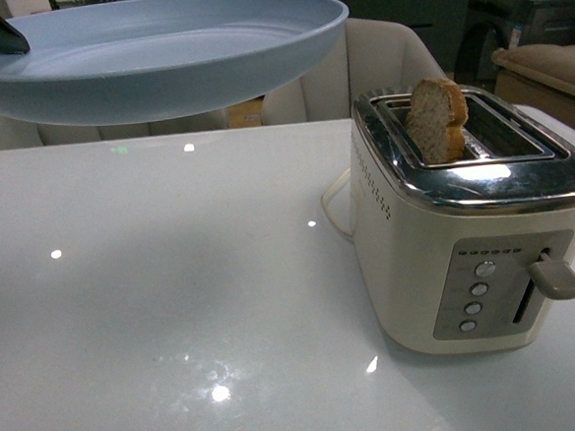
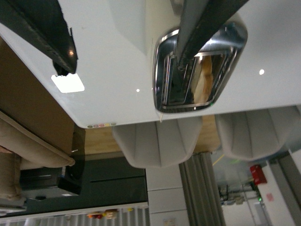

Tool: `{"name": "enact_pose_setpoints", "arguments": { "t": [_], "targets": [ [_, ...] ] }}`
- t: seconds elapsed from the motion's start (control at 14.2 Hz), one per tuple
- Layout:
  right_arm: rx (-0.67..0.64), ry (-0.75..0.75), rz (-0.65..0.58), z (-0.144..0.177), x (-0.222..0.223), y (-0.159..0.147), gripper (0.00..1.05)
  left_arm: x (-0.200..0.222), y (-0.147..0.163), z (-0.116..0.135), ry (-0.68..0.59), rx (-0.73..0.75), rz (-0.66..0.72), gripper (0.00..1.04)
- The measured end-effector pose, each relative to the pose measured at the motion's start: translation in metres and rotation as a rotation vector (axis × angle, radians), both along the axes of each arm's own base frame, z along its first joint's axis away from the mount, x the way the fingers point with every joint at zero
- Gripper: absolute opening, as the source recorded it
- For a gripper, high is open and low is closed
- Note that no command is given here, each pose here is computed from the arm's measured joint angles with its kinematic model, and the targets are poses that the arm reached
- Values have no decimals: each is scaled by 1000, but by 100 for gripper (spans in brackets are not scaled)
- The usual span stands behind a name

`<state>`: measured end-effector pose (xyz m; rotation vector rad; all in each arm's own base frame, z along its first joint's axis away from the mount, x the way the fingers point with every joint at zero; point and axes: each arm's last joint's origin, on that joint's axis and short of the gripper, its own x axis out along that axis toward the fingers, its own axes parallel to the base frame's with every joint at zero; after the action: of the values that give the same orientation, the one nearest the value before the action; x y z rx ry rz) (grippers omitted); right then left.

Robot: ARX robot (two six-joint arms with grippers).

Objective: Left arm holds plate, right arm toasts bread

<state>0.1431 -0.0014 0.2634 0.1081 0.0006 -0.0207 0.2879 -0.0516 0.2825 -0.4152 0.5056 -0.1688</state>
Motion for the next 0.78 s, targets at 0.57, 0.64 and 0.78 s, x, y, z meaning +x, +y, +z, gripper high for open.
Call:
{"name": "enact_pose_setpoints", "arguments": {
  "t": [0.57,0.64,0.78],
  "targets": [
    [-102,6,20,-75,-45,1,2,-1,0,1,-3,-1,-1,3],
    [-102,1,20,-77,-45,1,2,-1,0,1,-3,0,-1,3],
    [-102,-2,20,-81,-46,1,2,-1,0,1,-3,-1,-1,3]
  ]
}}
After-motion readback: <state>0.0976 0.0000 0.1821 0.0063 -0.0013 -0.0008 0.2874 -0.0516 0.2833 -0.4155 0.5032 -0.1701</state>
